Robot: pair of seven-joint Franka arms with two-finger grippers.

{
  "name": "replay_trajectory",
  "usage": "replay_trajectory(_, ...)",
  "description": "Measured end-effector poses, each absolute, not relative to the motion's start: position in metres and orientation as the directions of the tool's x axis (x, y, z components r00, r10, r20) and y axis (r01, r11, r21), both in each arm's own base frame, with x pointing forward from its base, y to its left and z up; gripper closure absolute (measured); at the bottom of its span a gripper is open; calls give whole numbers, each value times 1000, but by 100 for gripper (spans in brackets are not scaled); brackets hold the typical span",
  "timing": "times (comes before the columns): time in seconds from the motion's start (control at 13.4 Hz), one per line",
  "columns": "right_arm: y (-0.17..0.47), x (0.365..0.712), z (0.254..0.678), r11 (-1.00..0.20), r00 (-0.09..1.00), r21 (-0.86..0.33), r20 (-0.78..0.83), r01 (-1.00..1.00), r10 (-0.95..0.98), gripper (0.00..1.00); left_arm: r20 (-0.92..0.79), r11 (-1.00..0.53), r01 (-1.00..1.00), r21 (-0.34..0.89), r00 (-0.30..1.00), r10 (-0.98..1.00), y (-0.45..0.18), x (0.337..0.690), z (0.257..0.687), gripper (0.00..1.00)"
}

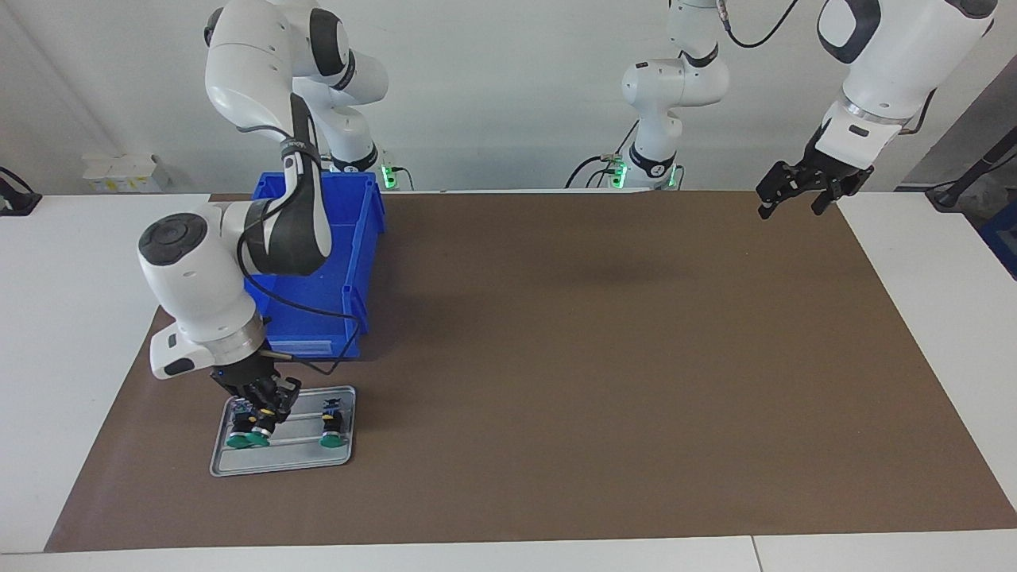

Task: Place and press button with both arms
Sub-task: 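Carry the component with the right gripper and set it on the table center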

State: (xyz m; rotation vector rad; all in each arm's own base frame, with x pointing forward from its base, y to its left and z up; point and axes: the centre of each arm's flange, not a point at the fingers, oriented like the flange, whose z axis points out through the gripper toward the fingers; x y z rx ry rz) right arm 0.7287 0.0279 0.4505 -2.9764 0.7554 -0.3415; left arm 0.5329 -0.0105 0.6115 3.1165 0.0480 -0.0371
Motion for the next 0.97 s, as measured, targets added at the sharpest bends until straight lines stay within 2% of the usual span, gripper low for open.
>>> replay_trajectory(0.15, 54, 717, 479, -743, 727, -152, 156, -651, -669, 67, -24, -999, 31, 24, 999, 30, -10, 533, 611, 0)
replay_trajectory(0.37, 126, 698, 494, -480, 477, -174, 63, -860, -877, 67, -24, -999, 31, 24, 999, 31, -10, 533, 611, 0)
replay_trajectory(0.59, 235, 666, 487, -238, 239, -150, 11, -960, -971, 67, -24, -999, 31, 24, 999, 31, -10, 533, 611, 0)
replay_trajectory(0.97, 392, 584, 439, -24, 22, -88, 32, -996, -999, 67, -24, -999, 31, 24, 999, 31, -10, 533, 611, 0)
